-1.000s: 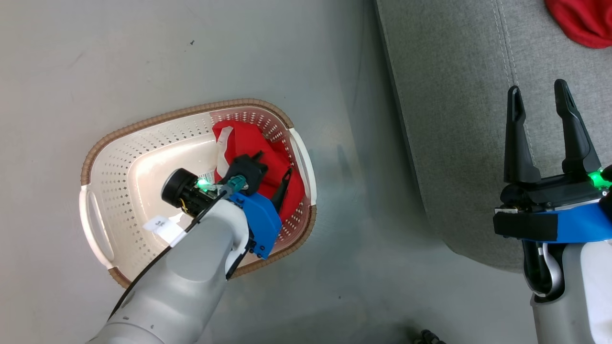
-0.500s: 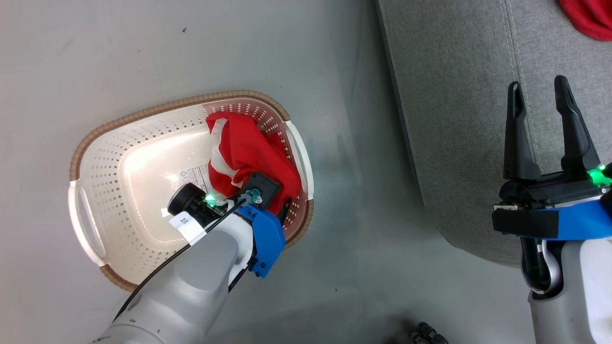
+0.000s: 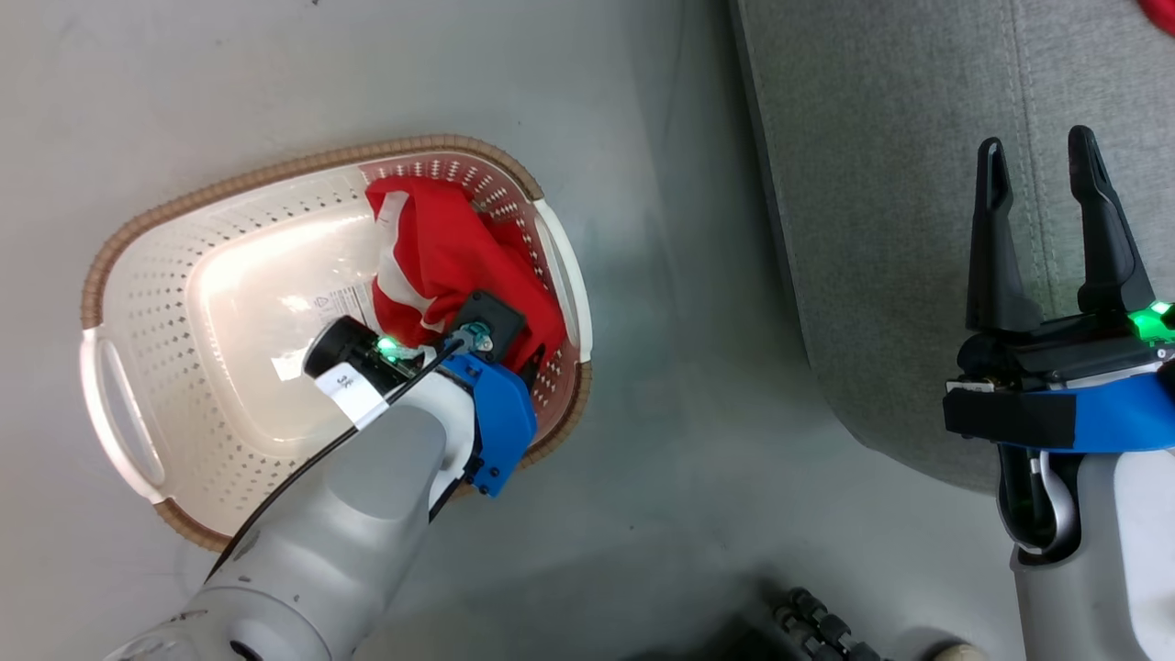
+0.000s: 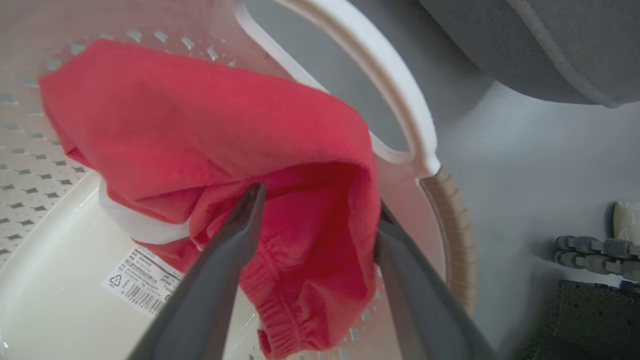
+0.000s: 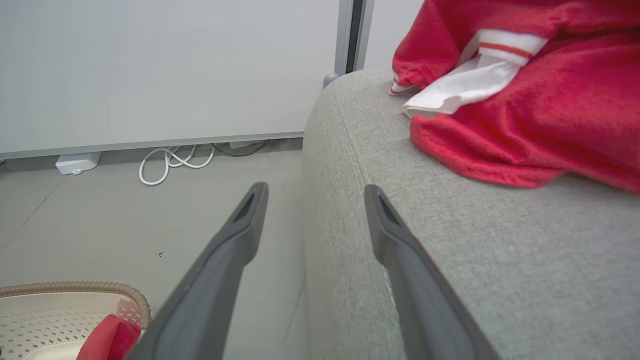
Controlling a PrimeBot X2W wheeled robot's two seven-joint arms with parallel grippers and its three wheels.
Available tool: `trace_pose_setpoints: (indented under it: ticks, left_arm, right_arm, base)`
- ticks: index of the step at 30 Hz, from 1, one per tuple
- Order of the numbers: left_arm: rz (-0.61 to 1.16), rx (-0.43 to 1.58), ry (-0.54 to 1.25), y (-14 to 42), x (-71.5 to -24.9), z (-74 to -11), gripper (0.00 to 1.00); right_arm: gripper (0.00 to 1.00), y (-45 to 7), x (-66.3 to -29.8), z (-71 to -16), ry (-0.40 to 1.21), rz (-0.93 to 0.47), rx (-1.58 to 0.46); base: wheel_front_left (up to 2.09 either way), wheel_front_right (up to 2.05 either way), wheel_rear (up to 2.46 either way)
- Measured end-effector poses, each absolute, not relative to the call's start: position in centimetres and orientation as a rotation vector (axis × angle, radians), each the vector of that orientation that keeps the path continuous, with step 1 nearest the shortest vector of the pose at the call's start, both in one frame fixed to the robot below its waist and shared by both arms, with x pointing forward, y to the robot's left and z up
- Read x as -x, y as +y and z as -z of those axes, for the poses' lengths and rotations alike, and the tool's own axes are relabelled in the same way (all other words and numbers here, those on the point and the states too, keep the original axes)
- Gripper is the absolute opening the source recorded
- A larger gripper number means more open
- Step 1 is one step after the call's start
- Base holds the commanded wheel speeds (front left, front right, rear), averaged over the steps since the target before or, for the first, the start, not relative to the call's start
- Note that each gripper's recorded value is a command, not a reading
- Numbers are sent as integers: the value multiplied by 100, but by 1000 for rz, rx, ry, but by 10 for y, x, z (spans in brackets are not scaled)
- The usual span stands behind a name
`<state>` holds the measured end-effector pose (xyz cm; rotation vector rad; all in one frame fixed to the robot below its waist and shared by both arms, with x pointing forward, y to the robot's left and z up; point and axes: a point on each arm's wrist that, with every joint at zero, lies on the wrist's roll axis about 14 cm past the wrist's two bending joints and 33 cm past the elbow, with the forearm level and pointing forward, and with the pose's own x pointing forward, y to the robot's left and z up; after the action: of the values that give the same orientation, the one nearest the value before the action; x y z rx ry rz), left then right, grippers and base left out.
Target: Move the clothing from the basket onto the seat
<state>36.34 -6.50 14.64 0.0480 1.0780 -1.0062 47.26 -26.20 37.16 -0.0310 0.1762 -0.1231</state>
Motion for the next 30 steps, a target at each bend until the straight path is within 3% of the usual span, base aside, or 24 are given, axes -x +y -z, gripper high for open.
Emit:
trace_pose_setpoints:
  ticks: [13,14,15,16,17,30]
  left_arm:
    - [1019,-59,1158,-67,-356,-116,100]
    - [1017,-62,1165,-66,-356,-115,83]
    - [1016,-65,1169,-65,-356,-114,55]
    - [1015,-67,1169,-65,-356,-114,13]
    - [1015,-68,1169,-64,-356,-114,0]
    - [953,-13,1065,-61,-378,-139,0]
  right_arm:
    - [100,-266,-474,-350,219,132,40]
    - [100,-265,-474,-349,221,132,40]
    - [100,-265,-474,-349,221,132,39]
    - [100,-265,-474,-348,221,132,39]
    - [100,-265,-474,-348,221,132,38]
    - [100,-255,-480,-364,178,112,9]
  base:
    - [0,0,0]
    - [0,0,0]
    - [0,0,0]
    - [0,0,0]
    - [0,0,0]
    - [0,0,0]
